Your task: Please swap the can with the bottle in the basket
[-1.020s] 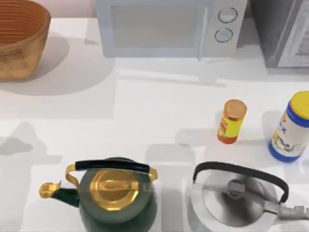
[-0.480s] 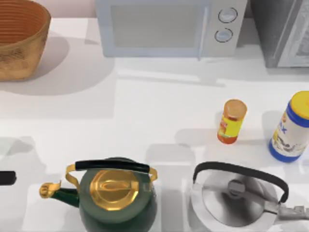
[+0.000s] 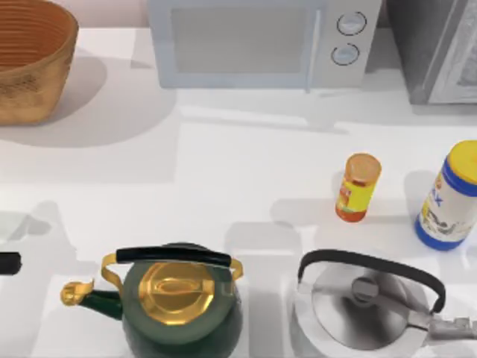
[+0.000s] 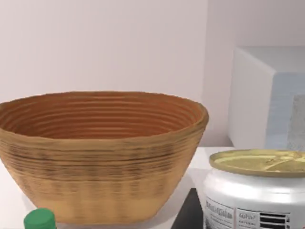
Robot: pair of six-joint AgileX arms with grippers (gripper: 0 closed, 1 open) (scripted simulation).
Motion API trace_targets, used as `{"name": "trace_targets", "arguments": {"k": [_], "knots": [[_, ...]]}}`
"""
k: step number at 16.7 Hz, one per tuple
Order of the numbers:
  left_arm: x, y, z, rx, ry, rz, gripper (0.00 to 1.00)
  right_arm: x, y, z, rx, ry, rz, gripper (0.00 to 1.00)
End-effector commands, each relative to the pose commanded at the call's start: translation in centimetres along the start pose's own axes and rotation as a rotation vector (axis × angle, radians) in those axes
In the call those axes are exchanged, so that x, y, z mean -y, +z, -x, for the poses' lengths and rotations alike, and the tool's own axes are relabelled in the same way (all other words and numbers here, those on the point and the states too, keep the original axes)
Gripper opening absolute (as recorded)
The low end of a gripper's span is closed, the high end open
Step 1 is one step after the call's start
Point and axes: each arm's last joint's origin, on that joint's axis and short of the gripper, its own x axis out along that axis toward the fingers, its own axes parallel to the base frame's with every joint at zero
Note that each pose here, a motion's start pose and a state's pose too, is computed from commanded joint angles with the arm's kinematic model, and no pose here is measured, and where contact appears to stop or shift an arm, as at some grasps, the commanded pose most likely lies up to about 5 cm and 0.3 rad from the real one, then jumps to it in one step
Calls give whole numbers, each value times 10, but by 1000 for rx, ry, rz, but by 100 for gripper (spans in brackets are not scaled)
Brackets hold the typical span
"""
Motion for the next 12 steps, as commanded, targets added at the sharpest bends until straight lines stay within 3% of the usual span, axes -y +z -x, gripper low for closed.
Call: {"name": "trace_targets", "arguments": {"k": [7,12], "knots": [[12,66,-37,112,-233,15,0,0,0,0,0,0,0,100],[24,94,-79,158,-415,6,0,0,0,0,0,0,0,100]]}}
